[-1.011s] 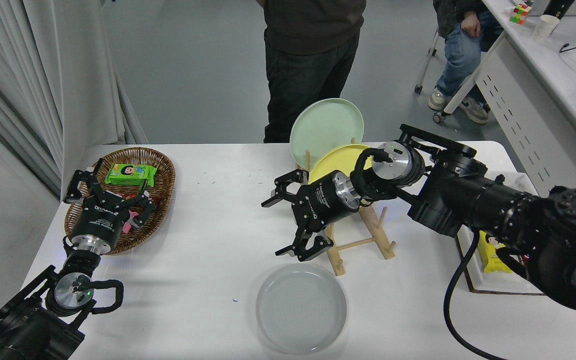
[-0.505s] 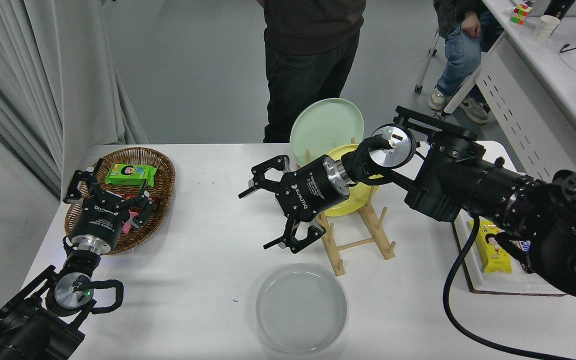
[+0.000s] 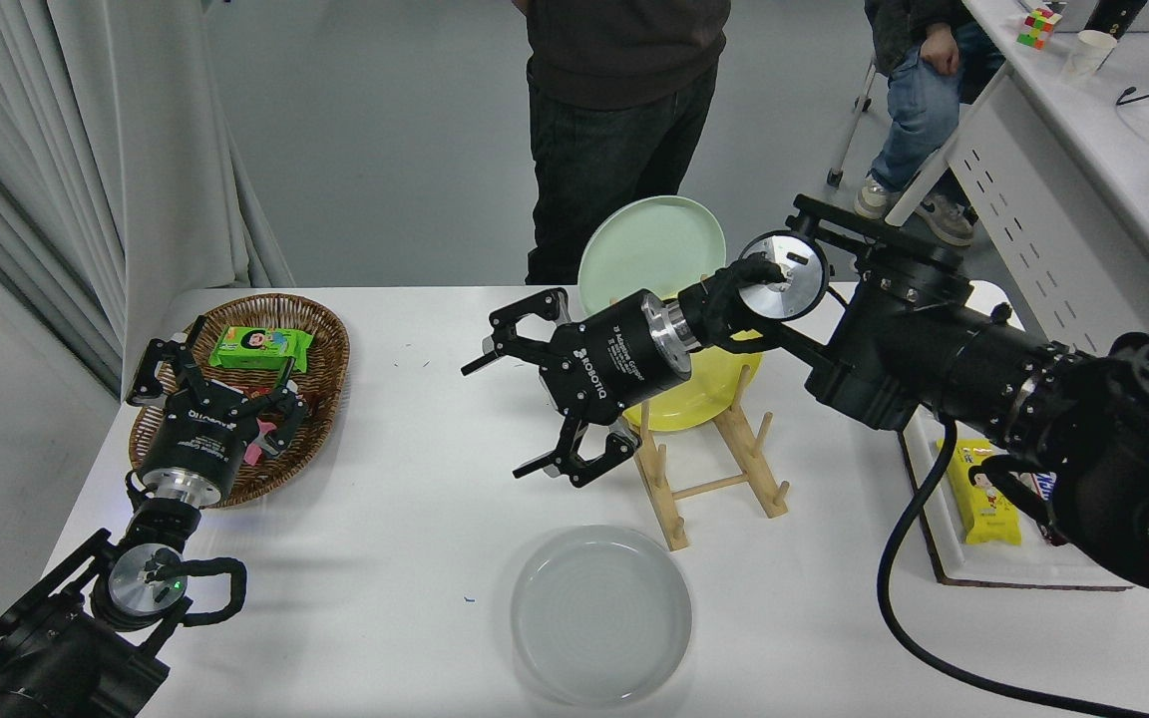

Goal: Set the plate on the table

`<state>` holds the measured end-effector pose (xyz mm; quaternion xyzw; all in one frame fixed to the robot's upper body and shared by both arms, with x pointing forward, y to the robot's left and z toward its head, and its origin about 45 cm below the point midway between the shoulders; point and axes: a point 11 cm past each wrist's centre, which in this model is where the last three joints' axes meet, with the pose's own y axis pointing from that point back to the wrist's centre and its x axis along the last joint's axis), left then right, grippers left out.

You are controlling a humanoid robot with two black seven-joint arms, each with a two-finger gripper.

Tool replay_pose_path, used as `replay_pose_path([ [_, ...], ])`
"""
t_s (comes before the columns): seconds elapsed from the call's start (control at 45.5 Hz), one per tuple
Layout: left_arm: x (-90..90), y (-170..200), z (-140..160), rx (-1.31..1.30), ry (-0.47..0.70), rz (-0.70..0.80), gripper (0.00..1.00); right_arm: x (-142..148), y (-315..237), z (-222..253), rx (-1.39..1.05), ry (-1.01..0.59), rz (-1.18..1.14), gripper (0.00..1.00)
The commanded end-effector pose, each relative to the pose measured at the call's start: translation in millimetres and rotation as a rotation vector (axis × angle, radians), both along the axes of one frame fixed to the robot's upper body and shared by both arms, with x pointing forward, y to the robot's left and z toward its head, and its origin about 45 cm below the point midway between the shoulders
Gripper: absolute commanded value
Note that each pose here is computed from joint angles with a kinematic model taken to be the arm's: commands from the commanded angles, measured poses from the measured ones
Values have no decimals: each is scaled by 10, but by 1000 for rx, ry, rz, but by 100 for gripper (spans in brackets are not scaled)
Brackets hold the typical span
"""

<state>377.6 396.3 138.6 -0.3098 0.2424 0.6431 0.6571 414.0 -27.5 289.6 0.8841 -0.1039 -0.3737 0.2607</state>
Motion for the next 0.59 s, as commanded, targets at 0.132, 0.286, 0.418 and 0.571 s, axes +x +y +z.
replay_pose_path([
  [0.132,0,1,0,0,0,0,98,252,-242,540,202,-162,-33,100],
  [0.286,0,0,0,1,0,-1,98,392,-486,828,302,-222,-91,100],
  [0.418,0,0,0,1,0,-1,98,505,-732,1019,378,-282,-147,100],
  [0.571,0,1,0,0,0,0,98,638,-1028,1163,466,-347,-232,100],
])
